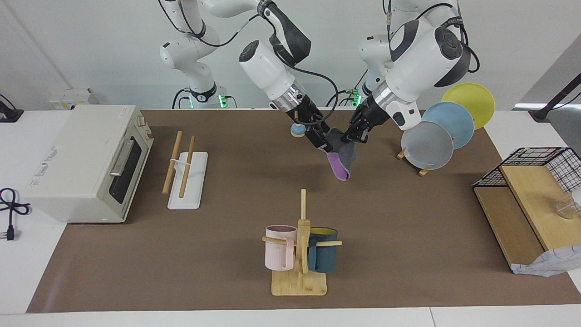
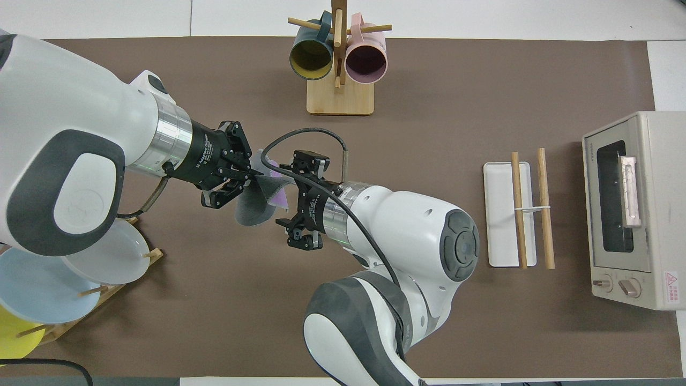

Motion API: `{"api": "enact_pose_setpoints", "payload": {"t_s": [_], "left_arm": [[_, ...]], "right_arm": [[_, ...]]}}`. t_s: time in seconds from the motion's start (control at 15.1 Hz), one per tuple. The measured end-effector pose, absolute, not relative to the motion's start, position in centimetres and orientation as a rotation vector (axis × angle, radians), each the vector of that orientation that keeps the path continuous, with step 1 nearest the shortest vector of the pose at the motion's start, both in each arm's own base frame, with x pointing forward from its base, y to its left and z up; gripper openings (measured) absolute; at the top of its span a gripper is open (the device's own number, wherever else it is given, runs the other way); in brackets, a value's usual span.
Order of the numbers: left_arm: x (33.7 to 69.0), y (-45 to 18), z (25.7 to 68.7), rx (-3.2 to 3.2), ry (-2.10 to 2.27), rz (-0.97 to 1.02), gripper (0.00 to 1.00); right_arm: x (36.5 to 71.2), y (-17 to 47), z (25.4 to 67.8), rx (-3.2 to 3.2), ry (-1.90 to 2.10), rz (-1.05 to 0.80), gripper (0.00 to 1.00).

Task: Fold towel and hang on rack
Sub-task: 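Grasp the hanging towel with the right gripper below the left gripper, then open the left gripper and withdraw it while the right gripper pulls the towel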

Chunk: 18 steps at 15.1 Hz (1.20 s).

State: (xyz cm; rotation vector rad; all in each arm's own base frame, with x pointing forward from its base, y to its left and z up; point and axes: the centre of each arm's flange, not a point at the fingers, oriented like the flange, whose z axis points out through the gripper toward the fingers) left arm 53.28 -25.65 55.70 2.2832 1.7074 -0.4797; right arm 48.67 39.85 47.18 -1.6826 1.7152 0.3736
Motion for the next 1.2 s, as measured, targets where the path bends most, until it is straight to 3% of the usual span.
{"api": "enact_pose_setpoints", "payload": {"t_s": [0.27,0.66,0.86,0.93,1.06,1.2], "left_arm": [[53.3,-25.6,55.7,2.279,1.713,-0.48,0.02],[53.3,-25.6,55.7,2.272,1.725,-0.482,0.02],[53.3,-25.7,55.7,2.271,1.727,-0.483,0.02],[53.3,-25.7,55.7,2.271,1.726,-0.483,0.02],[53.3,-25.7,55.6,2.272,1.727,-0.484,0.02],[53.2,-25.7,55.6,2.277,1.72,-0.484,0.17]], "right_arm": [[48.5,40.9,47.2,-1.652,1.707,0.376,1.0],[49.2,40.6,48.0,-1.655,1.664,0.349,0.42],[49.7,40.2,48.4,-1.624,1.668,0.363,0.08],[49.7,40.2,48.4,-1.622,1.668,0.363,0.03],[49.8,40.2,48.4,-1.623,1.668,0.363,0.03],[49.8,40.3,48.3,-1.626,1.666,0.361,0.03]]}}
